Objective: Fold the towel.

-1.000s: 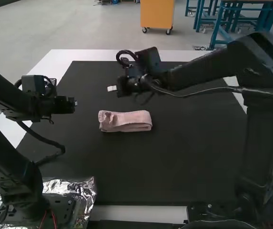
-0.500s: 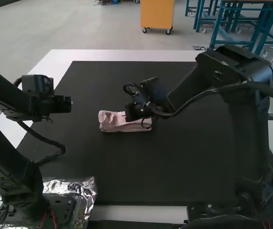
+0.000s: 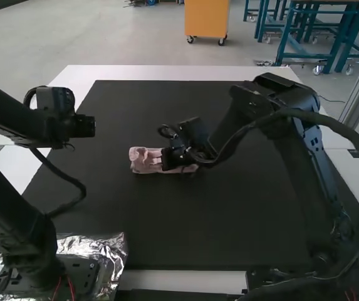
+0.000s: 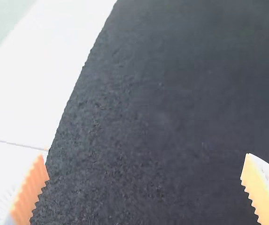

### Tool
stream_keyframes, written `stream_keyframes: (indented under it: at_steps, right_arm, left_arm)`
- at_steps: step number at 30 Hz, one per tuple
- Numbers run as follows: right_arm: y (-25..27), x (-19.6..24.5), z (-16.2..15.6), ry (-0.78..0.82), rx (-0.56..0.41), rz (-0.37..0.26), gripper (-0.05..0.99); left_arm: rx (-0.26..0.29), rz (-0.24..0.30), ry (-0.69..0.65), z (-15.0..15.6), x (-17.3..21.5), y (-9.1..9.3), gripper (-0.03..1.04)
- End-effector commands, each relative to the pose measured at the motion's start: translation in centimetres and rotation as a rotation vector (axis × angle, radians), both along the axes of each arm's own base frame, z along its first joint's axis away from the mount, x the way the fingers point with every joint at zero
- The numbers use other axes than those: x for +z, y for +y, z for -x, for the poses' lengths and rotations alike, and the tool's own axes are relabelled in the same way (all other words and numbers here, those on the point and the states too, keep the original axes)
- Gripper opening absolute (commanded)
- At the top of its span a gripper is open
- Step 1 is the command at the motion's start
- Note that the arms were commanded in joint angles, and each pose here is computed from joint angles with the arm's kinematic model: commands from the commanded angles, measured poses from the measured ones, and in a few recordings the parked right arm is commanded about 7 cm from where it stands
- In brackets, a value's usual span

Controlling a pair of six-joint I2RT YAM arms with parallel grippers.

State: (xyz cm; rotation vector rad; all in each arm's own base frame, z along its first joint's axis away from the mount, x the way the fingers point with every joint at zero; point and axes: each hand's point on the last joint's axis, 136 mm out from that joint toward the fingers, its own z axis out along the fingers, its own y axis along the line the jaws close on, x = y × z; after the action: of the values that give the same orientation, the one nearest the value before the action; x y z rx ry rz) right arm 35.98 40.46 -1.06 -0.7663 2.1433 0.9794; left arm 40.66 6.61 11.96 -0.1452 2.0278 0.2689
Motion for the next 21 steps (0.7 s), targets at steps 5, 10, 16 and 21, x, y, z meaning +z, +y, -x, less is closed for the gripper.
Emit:
stream_keyframes:
  at_steps: [5,10,16,21]
  right_arm:
    - [-1.2,1.7,-1.7,0.024,-0.049,-0.019,-0.03]
    - [-1.9,10.4,-2.8,-0.027,-0.080,-0.108,-0.02]
    - [-4.6,20.3,-2.1,-0.095,-0.111,-0.155,0.56]
    - [-8.3,29.6,-1.1,-0.247,-0.164,-0.228,0.91]
  left_arm:
    - [0.015,-0.035,-0.061,-0.8,3.0,-1.8,0.97]
    - [-0.009,-0.015,-0.076,-0.5,4.1,-2.5,0.97]
    - [-0.051,0.003,-0.124,0.2,7.7,-3.2,0.97]
    - [-0.086,0.004,-0.192,1.3,12.1,-3.8,0.97]
